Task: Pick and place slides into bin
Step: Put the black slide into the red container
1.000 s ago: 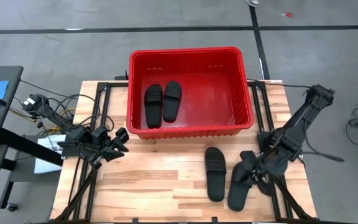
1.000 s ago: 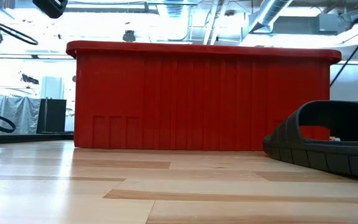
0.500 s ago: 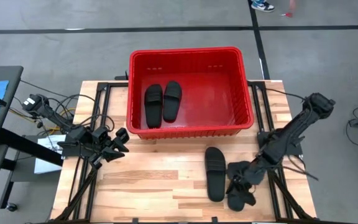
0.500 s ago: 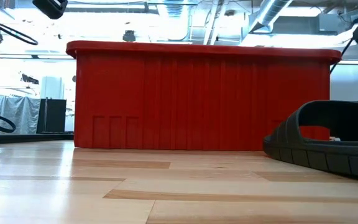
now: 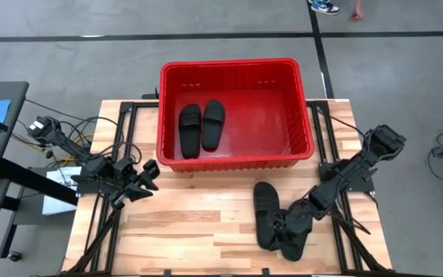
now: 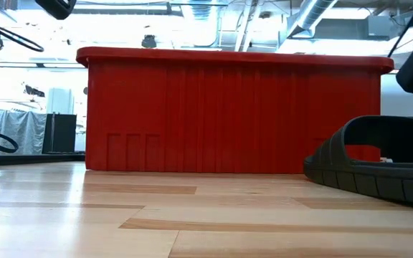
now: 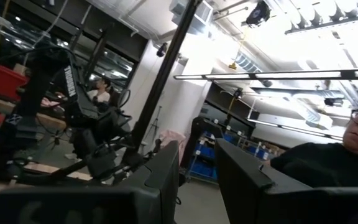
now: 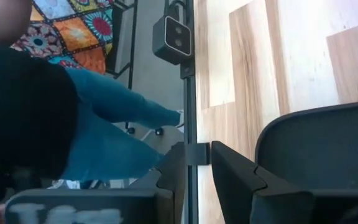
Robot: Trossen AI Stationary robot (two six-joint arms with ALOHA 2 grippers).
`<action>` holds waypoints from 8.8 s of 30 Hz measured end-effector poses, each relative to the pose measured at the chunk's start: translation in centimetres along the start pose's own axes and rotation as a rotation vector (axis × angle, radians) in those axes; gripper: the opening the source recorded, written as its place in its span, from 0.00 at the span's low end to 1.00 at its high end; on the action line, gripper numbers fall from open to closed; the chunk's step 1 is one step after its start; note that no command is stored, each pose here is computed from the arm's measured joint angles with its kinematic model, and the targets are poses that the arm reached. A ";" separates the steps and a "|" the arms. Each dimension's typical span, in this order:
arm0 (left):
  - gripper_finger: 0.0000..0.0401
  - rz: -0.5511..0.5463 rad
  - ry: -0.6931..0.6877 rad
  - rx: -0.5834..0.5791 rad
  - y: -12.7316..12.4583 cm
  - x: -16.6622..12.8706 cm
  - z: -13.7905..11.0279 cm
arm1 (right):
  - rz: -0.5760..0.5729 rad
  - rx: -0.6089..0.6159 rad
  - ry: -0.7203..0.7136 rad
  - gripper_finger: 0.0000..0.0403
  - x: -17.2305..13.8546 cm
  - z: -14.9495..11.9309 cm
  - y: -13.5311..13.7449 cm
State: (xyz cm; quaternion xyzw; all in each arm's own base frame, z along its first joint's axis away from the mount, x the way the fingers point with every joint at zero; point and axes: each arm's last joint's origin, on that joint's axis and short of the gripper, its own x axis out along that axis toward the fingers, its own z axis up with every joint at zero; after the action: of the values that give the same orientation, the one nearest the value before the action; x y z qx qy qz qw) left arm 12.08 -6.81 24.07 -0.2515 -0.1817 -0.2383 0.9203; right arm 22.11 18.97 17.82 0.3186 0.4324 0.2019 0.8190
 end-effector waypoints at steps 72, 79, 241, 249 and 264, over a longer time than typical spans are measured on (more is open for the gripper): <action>0.23 -0.010 0.056 -0.082 0.1 0.0 -0.5 | -0.701 0.139 0.442 0.28 8.9 -5.7 6.6; 0.23 -0.010 0.056 -0.082 0.1 0.0 -0.5 | -0.747 0.156 0.453 0.28 9.6 -5.3 5.3; 0.23 0.705 0.165 0.487 -3.0 -0.3 14.9 | -0.912 -0.301 0.672 0.00 -18.8 30.3 -20.4; 0.23 0.705 0.161 0.486 -3.1 -0.4 15.1 | -0.829 -0.301 0.720 0.00 -16.1 30.2 -22.3; 0.23 0.717 0.194 0.480 -2.9 -0.6 14.8 | -0.766 -0.298 0.728 0.00 -15.5 30.0 -22.0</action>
State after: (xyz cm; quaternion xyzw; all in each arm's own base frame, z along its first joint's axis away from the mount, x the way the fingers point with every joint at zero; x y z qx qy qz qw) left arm 6.87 -0.72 36.85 -0.0540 -0.0461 0.1224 0.9899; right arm 39.93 -16.56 24.18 -0.0718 0.7397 0.0455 0.6676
